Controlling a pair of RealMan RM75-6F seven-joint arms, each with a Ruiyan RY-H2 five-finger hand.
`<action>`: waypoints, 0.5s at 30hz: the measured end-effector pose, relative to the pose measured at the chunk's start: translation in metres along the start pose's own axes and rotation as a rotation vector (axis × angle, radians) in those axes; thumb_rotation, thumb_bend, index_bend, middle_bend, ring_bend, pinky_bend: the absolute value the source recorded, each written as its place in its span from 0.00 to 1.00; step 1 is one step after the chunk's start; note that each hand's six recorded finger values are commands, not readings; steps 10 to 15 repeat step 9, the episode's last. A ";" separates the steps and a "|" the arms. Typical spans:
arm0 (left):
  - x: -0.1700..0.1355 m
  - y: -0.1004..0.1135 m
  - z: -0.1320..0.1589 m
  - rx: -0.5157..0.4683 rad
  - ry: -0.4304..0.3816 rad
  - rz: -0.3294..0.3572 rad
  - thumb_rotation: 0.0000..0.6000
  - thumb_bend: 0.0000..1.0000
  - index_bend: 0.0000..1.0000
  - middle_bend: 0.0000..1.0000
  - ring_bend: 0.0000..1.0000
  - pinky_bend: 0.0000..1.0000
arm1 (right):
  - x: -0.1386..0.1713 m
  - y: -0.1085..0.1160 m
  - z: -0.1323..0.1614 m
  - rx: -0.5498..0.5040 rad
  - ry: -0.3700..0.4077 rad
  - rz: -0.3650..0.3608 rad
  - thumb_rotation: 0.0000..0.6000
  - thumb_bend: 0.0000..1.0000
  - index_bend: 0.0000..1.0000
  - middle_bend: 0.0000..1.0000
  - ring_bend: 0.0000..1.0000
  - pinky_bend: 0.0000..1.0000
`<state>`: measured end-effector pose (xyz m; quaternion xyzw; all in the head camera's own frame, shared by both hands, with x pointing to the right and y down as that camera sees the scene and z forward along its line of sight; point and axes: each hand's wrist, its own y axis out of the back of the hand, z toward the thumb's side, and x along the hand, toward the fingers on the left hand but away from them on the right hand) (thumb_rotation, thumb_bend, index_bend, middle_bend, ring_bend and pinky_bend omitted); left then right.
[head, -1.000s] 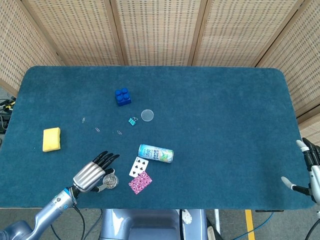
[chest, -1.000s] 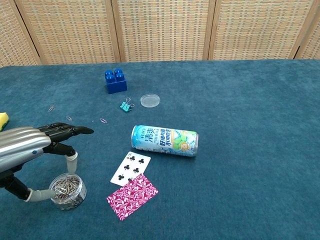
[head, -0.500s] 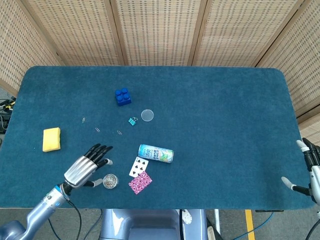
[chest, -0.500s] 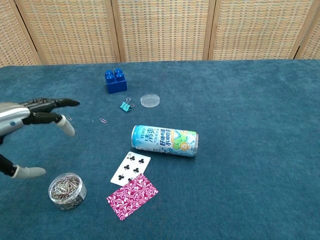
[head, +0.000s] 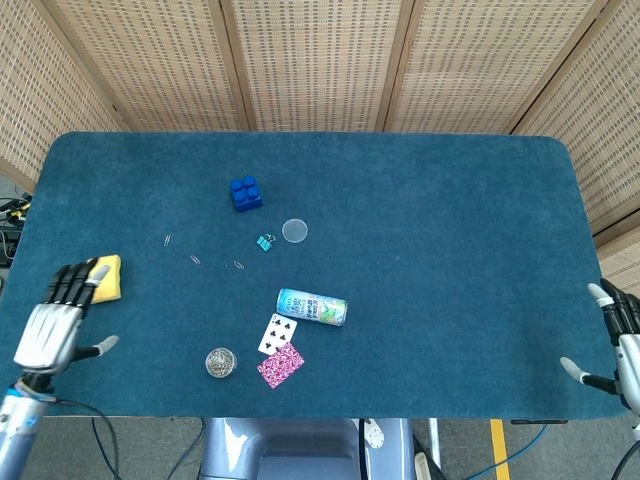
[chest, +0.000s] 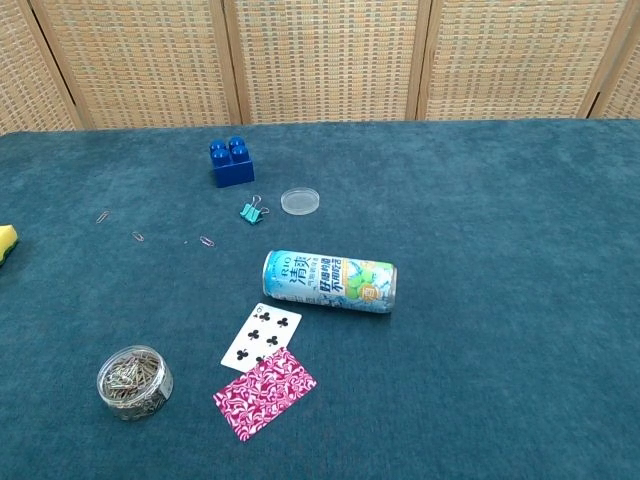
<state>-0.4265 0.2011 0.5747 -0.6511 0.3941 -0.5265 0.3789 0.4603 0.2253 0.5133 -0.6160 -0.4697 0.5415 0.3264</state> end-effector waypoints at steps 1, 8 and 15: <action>-0.005 0.003 -0.004 -0.001 0.019 0.006 1.00 0.00 0.00 0.00 0.00 0.00 | 0.000 0.000 0.000 0.003 0.001 0.000 1.00 0.00 0.05 0.00 0.00 0.00; -0.024 0.018 -0.021 -0.010 0.065 0.037 1.00 0.00 0.00 0.00 0.00 0.00 | 0.004 0.003 0.005 0.042 0.012 -0.040 1.00 0.00 0.05 0.00 0.00 0.00; -0.024 0.018 -0.021 -0.011 0.062 0.036 1.00 0.00 0.00 0.00 0.00 0.00 | 0.004 0.003 0.005 0.045 0.013 -0.044 1.00 0.00 0.05 0.00 0.00 0.00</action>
